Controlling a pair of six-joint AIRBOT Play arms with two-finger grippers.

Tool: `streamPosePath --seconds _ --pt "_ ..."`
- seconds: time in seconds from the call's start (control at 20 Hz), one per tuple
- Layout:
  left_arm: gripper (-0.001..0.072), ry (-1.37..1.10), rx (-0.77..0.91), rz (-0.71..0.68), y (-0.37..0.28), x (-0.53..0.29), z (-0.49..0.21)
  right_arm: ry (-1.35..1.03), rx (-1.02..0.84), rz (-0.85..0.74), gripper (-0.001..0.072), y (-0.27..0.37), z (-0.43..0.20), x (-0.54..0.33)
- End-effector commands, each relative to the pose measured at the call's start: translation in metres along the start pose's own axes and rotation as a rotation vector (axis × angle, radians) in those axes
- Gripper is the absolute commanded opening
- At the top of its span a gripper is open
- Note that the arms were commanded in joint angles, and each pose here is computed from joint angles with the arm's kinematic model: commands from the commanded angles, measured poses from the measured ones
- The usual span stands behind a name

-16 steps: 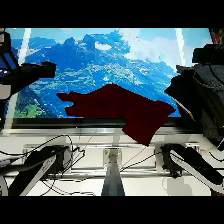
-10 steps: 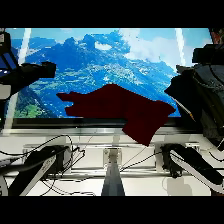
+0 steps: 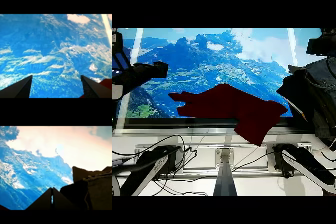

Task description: Fold the clothes and pants, and hang the long-sleeved shirts on hangers.

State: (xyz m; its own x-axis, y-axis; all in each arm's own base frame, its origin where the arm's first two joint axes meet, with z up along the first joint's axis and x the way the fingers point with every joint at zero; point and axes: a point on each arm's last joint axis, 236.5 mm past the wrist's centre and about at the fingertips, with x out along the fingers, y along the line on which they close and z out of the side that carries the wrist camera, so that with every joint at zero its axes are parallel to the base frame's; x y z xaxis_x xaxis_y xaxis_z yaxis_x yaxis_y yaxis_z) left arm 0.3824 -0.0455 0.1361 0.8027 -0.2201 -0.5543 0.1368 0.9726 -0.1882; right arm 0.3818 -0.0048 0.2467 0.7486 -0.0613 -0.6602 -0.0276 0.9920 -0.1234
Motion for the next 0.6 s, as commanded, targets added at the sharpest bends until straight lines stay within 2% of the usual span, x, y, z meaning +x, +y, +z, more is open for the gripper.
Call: streamPosePath --seconds 0.0,0.15,0.25,0.35,0.45,0.5,0.55 --pt "0.0692 -0.005 -0.009 -0.007 -0.001 -0.001 0.001 0.142 -0.025 -0.105 0.001 -0.027 -0.034 0.002" --pt "0.0691 -0.012 -0.043 -0.034 -0.008 -0.001 0.003 0.491 0.054 -0.154 0.001 -0.054 -0.129 0.006" --pt "0.0691 -0.011 -0.042 -0.034 -0.008 -0.001 0.003 0.729 0.13 -0.123 0.0009 -0.055 -0.201 0.005" --pt "0.0691 0.009 -0.039 -0.037 -0.009 -0.001 -0.002 0.911 0.225 0.034 0.0008 -0.025 -0.263 0.006" --pt "0.0691 0.036 -0.038 -0.045 -0.011 -0.001 -0.008 1.029 0.369 0.242 0.0009 0.026 -0.309 0.01" --pt "0.0691 0.043 -0.038 -0.047 -0.011 -0.001 -0.01 1.052 0.429 0.298 0.0016 0.044 -0.326 0.016" --pt "0.0691 0.044 -0.038 -0.047 -0.011 -0.001 -0.01 1.078 0.508 0.299 0.0142 0.056 -0.343 0.023"
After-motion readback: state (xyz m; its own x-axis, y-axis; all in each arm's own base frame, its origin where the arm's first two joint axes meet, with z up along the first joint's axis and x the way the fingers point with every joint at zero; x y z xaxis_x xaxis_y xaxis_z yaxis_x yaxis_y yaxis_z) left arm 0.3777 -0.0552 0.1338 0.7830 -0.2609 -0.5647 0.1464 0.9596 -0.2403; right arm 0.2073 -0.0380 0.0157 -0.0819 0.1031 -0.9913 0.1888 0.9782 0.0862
